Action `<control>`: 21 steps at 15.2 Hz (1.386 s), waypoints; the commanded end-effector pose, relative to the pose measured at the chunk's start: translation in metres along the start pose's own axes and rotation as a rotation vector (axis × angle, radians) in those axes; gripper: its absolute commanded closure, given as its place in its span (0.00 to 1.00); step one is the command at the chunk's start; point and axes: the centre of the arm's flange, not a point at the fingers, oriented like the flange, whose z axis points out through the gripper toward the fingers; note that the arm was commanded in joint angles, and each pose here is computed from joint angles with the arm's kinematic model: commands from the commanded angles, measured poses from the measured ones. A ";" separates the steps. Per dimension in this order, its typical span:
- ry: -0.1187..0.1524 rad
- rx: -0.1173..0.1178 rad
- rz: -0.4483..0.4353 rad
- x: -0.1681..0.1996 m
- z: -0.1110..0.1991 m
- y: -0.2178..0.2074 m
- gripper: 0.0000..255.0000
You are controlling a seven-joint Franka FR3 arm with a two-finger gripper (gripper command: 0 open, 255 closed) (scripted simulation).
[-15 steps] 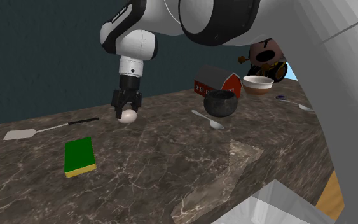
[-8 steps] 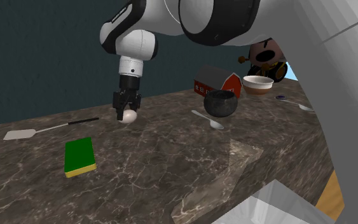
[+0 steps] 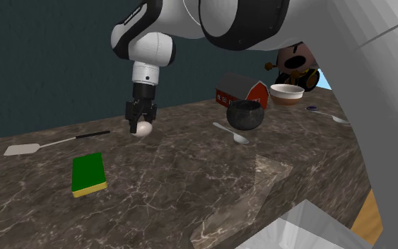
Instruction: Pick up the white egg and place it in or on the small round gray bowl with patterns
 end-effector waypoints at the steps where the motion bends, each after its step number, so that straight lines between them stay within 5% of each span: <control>1: 0.000 0.000 0.000 0.000 -0.008 -0.003 1.00; 21: 0.000 0.000 0.000 -0.003 -0.105 -0.043 1.00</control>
